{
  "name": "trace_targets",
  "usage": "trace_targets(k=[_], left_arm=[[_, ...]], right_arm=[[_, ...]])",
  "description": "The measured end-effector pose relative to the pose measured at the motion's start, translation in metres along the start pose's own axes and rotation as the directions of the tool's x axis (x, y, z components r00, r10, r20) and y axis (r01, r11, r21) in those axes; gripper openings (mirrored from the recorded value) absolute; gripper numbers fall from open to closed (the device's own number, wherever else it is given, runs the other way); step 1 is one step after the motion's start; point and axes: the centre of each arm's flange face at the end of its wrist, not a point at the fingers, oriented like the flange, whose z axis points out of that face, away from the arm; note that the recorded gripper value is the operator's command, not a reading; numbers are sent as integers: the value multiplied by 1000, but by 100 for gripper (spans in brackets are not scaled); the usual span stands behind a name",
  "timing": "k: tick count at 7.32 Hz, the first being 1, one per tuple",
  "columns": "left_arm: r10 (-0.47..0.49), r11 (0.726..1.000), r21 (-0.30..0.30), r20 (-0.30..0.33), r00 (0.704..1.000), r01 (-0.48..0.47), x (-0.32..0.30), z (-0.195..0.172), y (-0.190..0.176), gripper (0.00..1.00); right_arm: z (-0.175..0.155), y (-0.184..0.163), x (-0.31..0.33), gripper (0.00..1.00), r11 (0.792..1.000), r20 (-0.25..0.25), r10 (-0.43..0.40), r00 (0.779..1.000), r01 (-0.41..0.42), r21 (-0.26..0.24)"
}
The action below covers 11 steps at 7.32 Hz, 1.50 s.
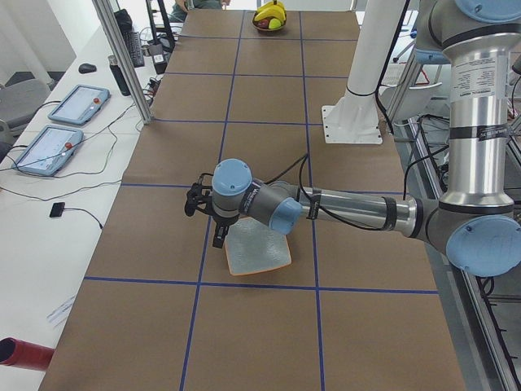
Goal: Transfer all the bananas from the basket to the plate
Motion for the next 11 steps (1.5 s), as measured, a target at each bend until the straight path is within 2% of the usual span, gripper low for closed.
trace_targets(k=[1,2,3,4,7,11], left_arm=[[0,1000,1,0,1000,0,1,0,0,100],[-3,1000,2,-1,1000,3,2,-1,-1,100],[-7,1000,5,-1,1000,7,3,-2,-1,100],[-8,1000,7,-2,1000,8,4,-3,-2,100],[-10,1000,8,-2,1000,10,5,-3,-3,100],[-24,1000,9,-3,1000,24,7,-4,-4,100]], right_arm=[[1,1,0,66,1000,2,1,1000,-1,0],[1,2,0,48,1000,3,1,1000,-1,0],[1,2,0,11,1000,3,1,1000,-1,0],[1,2,0,0,1000,5,1,1000,-1,2],[-2,-3,-2,0,1000,9,-14,1000,13,12],[-27,-1,1,0,997,-15,-35,999,35,62]])
